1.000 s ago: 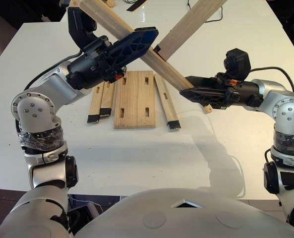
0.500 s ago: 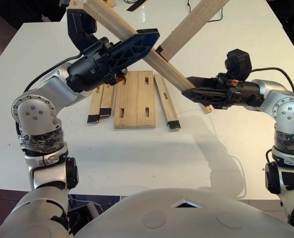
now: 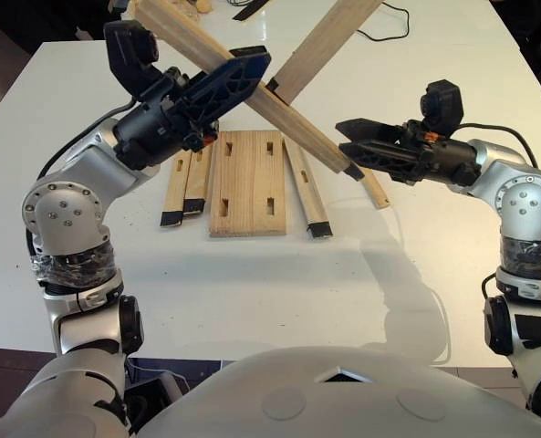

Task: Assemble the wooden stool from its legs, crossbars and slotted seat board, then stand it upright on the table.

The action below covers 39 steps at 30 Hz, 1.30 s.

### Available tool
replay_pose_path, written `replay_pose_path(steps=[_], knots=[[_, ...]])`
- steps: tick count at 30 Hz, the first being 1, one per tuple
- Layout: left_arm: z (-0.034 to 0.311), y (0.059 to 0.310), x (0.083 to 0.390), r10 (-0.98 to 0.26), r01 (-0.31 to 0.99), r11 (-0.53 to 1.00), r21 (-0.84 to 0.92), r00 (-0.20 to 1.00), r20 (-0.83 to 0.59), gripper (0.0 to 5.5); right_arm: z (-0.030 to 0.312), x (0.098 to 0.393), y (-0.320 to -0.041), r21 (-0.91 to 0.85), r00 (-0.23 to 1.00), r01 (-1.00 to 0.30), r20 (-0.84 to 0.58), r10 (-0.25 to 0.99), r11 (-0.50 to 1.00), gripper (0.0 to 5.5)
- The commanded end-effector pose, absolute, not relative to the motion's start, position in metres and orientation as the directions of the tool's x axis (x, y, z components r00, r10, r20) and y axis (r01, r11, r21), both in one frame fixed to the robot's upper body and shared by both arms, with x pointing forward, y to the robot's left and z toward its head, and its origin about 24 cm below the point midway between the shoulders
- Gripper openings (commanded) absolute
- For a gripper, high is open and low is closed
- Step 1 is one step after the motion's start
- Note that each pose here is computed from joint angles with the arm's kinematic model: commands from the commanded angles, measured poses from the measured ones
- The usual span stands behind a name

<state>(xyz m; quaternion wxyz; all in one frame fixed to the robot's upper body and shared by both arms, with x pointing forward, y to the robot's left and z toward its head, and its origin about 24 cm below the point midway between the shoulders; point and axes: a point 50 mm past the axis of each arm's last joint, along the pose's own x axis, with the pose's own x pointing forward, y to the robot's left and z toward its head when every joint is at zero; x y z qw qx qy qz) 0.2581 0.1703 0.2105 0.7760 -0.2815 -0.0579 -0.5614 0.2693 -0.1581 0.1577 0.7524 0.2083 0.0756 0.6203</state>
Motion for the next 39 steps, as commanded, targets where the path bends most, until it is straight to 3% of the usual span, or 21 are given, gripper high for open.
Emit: replay_pose_path(steps=[1, 6, 10, 13, 15, 18, 23, 30, 39], knots=[[0.201, 0.194, 0.268, -0.820, 0.875, 0.372, -0.310, 0.467, 0.332, 2.04, 0.157, 0.272, -0.153, 0.379, 0.296, -0.899, 0.157, 0.942, 0.220, 3.85], [0.206, 0.226, 0.269, -0.847, 0.869, 0.489, -0.074, 0.493, 0.198, 2.04, 0.161, 0.290, -0.141, 0.328, 0.525, -0.831, 0.198, 0.828, 0.448, 3.94], [0.202, 0.235, 0.262, -0.893, 0.895, 0.445, 0.021, 0.441, 0.089, 2.04, 0.172, 0.317, -0.129, 0.340, 0.776, -0.629, 0.220, 0.591, 0.699, 3.94], [0.201, 0.240, 0.251, -0.921, 0.921, 0.389, 0.039, 0.389, 0.012, 2.04, 0.181, 0.329, -0.122, 0.426, 0.875, -0.483, 0.237, 0.421, 0.765, 3.94], [0.201, 0.246, 0.243, -0.927, 0.928, 0.370, 0.050, 0.372, -0.052, 2.04, 0.184, 0.332, -0.111, 0.396, 0.888, -0.458, 0.237, 0.394, 0.796, 3.94], [0.197, 0.256, 0.244, -0.919, 0.930, 0.357, 0.084, 0.366, -0.144, 2.04, 0.178, 0.337, -0.096, 0.193, 0.913, -0.389, 0.213, 0.349, 0.901, 3.94], [0.197, 0.252, 0.246, -0.932, 0.950, 0.289, 0.117, 0.307, -0.192, 2.04, 0.165, 0.350, -0.081, 0.012, 0.933, -0.298, 0.215, 0.288, 0.955, 3.94], [0.179, 0.252, 0.248, -0.935, 0.962, 0.252, 0.107, 0.270, -0.228, 2.04, 0.161, 0.367, -0.081, 0.118, 0.951, -0.282, 0.168, 0.260, 0.952, 3.94], [0.158, 0.251, 0.247, -0.934, 0.974, 0.223, 0.045, 0.227, -0.277, 2.04, 0.154, 0.364, -0.083, 0.208, 0.955, -0.287, 0.143, 0.261, 0.935, 3.94]])
